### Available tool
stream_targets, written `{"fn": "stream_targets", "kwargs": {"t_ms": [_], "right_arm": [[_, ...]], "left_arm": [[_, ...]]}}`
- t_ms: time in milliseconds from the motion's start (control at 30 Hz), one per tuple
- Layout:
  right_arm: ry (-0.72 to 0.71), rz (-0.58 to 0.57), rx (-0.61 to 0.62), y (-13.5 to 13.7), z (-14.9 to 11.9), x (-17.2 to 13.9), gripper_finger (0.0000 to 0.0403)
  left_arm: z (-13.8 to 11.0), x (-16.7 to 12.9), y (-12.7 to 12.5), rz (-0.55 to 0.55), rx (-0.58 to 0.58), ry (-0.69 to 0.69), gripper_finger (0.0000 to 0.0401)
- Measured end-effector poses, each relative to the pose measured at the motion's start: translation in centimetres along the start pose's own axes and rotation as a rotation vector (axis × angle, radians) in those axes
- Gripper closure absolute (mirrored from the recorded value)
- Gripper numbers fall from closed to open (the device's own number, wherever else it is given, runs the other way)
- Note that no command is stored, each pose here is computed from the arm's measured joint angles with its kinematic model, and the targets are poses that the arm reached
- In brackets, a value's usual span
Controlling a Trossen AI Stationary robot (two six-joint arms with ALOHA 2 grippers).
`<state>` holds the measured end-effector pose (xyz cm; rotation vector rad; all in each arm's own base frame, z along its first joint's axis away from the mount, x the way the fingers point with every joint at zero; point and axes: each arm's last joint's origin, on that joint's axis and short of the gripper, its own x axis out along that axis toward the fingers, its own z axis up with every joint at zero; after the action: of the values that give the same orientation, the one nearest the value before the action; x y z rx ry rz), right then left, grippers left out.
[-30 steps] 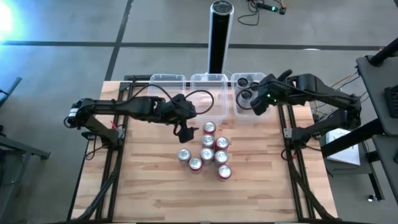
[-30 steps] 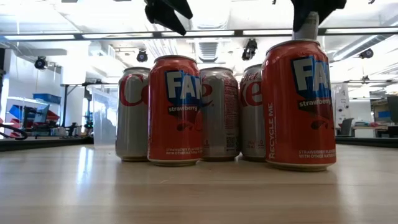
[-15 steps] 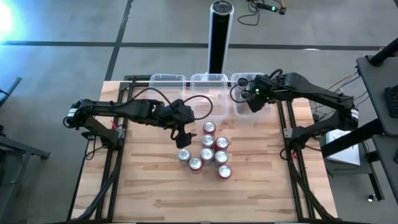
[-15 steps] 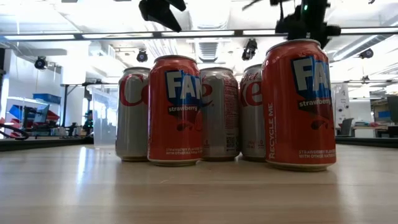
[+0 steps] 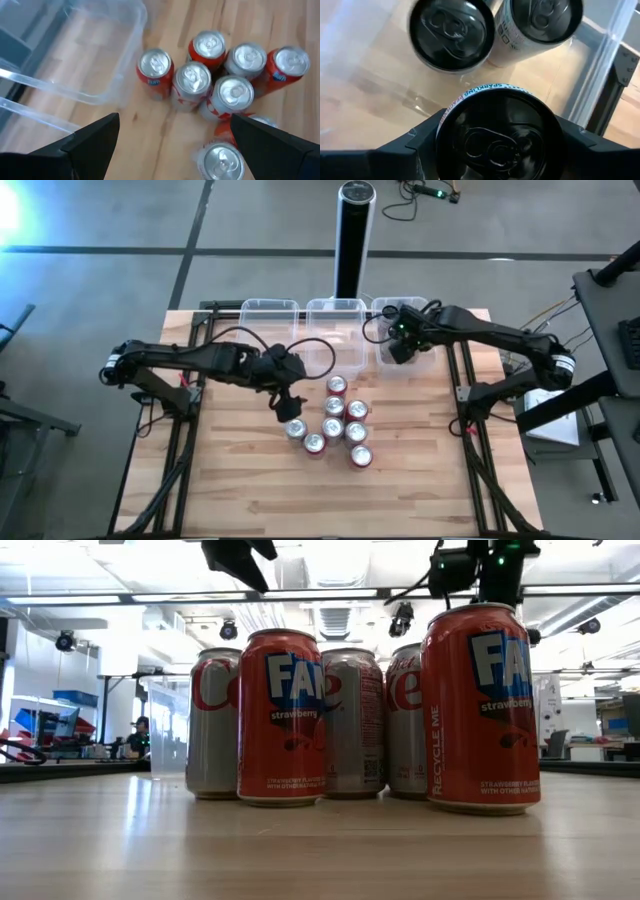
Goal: Sort soda cans
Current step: Put the white-pink soda can into the right white bin
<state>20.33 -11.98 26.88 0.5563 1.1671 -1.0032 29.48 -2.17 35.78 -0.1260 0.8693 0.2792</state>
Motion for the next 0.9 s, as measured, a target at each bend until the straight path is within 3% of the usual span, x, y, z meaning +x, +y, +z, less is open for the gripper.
{"fn": "stream_targets", "kwargs": {"t_ms": [200,500,700,900], "right_arm": [[0.001,0.008,-0.003,0.3,-0.8,2.1,0.0145],[-0.011,0.013,0.003,0.3,-0.7,2.1,0.0083],[-0.056,0.027,-0.032,0.0,1.1,-1.9,0.0045],[-0.219,0.132,-0.035,0.5,3.0,-8.0,0.004]], "left_arm": [[-2.5,-1.1,0.8,-0.02,-0.053,-0.074,0.0037],[-8.6,0.8,1.5,-0.151,-0.252,0.041,0.0036],[-8.6,0.3,1.7,-0.169,-0.278,-0.07,0.0036],[-7.6,-3.5,2.7,-0.17,-0.21,-0.202,0.0036]]}}
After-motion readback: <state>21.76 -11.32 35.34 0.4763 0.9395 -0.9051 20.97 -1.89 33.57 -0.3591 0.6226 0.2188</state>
